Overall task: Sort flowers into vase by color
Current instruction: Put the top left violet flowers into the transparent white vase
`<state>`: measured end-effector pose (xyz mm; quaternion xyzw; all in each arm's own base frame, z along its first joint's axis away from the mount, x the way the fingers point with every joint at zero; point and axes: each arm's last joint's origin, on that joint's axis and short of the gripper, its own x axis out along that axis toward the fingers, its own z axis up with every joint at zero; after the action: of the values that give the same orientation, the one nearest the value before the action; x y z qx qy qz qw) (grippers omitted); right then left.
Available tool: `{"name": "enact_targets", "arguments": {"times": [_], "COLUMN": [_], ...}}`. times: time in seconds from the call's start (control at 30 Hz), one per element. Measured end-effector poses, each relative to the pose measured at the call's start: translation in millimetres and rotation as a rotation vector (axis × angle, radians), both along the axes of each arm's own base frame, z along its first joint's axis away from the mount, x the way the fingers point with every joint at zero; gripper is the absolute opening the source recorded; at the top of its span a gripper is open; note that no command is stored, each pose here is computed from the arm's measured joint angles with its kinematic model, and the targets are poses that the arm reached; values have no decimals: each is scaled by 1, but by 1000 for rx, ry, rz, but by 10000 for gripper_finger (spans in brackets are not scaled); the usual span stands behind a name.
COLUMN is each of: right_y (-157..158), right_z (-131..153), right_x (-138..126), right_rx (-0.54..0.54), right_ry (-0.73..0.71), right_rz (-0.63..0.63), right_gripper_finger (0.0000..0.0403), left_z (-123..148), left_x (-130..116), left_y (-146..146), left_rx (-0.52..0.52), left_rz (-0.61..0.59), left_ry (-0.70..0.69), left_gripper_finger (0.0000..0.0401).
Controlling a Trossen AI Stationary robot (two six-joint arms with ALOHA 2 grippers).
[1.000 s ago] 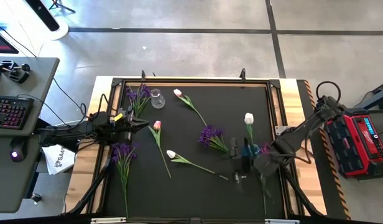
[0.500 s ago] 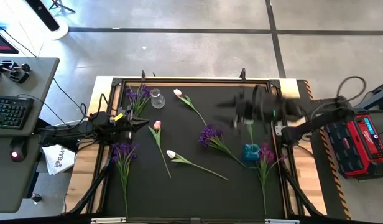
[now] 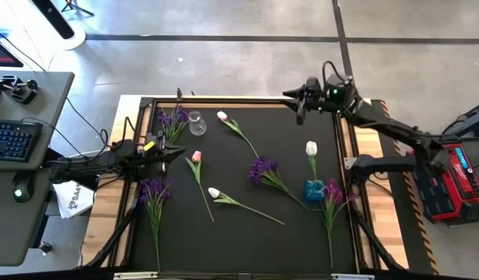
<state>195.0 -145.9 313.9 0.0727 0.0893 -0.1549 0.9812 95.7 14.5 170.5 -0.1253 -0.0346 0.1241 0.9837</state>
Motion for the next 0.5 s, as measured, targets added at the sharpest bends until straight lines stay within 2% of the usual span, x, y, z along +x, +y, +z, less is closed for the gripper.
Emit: {"name": "enact_targets", "arguments": {"times": [0.17,0.27,0.4,0.5], "right_y": [3,9,18,22], "right_z": [-59,-82,-104,-113], "right_x": [-7,-13,-19,-18], "right_rx": [0,-17,-57,-88], "right_ry": [-27,-55,-76,-67], "right_rz": [25,30,48,65], "right_gripper_finger": [134,134,134,134], "left_z": [7,13,21,23], "left_x": [-2,-3,-2,-1], "left_y": [3,5,9,12], "left_rx": [29,36,47,7], "left_rz": [110,193,331,444], "left_ry": [-6,0,51,139], "left_gripper_finger": [0,0,0,0]}}
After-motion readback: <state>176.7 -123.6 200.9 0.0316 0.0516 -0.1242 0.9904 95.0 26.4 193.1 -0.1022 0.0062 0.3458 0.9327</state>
